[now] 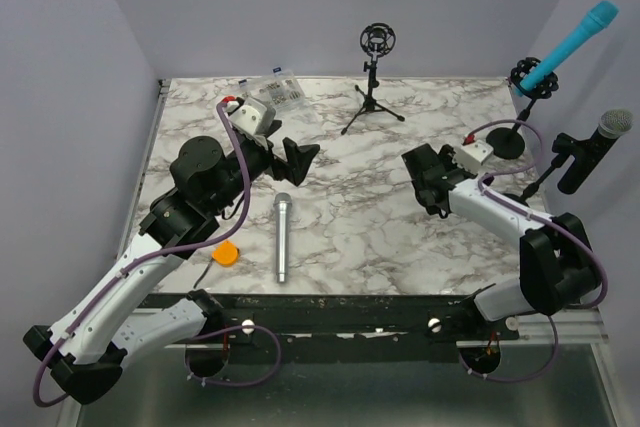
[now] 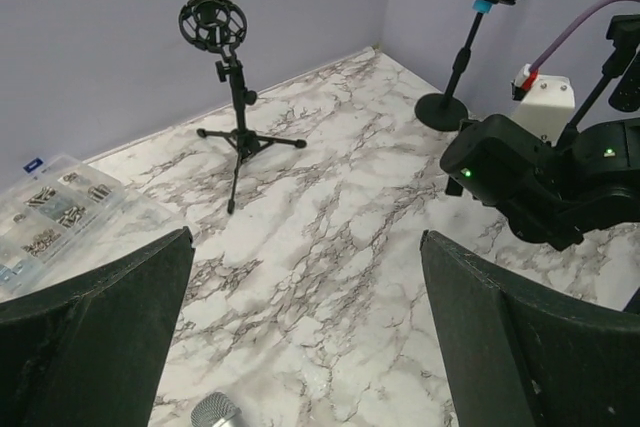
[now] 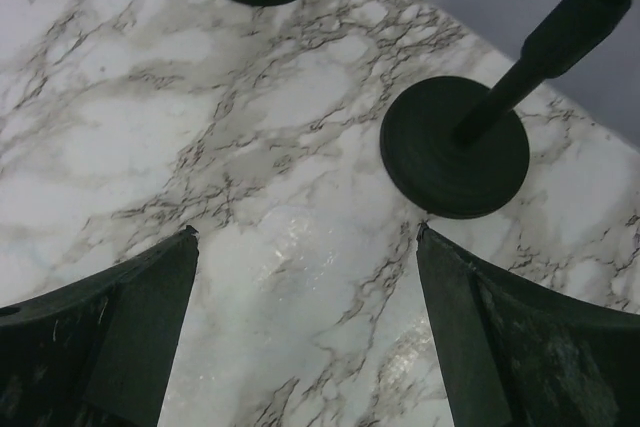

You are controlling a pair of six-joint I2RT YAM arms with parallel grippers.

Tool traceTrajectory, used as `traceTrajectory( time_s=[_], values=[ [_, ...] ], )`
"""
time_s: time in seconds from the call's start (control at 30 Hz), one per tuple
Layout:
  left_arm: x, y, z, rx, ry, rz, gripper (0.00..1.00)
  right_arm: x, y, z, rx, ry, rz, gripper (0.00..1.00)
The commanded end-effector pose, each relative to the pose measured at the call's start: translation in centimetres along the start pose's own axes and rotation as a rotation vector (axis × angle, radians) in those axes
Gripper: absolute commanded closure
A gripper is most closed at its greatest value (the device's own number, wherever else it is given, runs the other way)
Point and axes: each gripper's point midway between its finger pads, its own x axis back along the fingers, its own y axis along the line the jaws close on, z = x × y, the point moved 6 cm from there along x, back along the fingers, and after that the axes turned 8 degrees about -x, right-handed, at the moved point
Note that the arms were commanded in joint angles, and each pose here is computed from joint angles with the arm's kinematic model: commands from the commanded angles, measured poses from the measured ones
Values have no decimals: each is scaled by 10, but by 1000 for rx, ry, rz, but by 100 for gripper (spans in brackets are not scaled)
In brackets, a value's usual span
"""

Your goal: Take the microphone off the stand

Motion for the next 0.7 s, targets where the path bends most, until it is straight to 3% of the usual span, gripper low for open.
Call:
traceTrajectory(
  time_s=[0.0,0.17,0.4,0.67],
  values=[
    [1,-4,-3,15,-17,32,5,-3,-9,-25,-10,-137,56,10],
    [-1,-5,-1,22,-10,40,5,12,36,-53,-35,-54,-186,9],
    [-8,-5,6,24,23,40,6,41,91,-160,-158,-57,-421,6],
    [-11,-3,9,9,36,27,5,18,87,-256,-252,-156,-335,7]
  ],
)
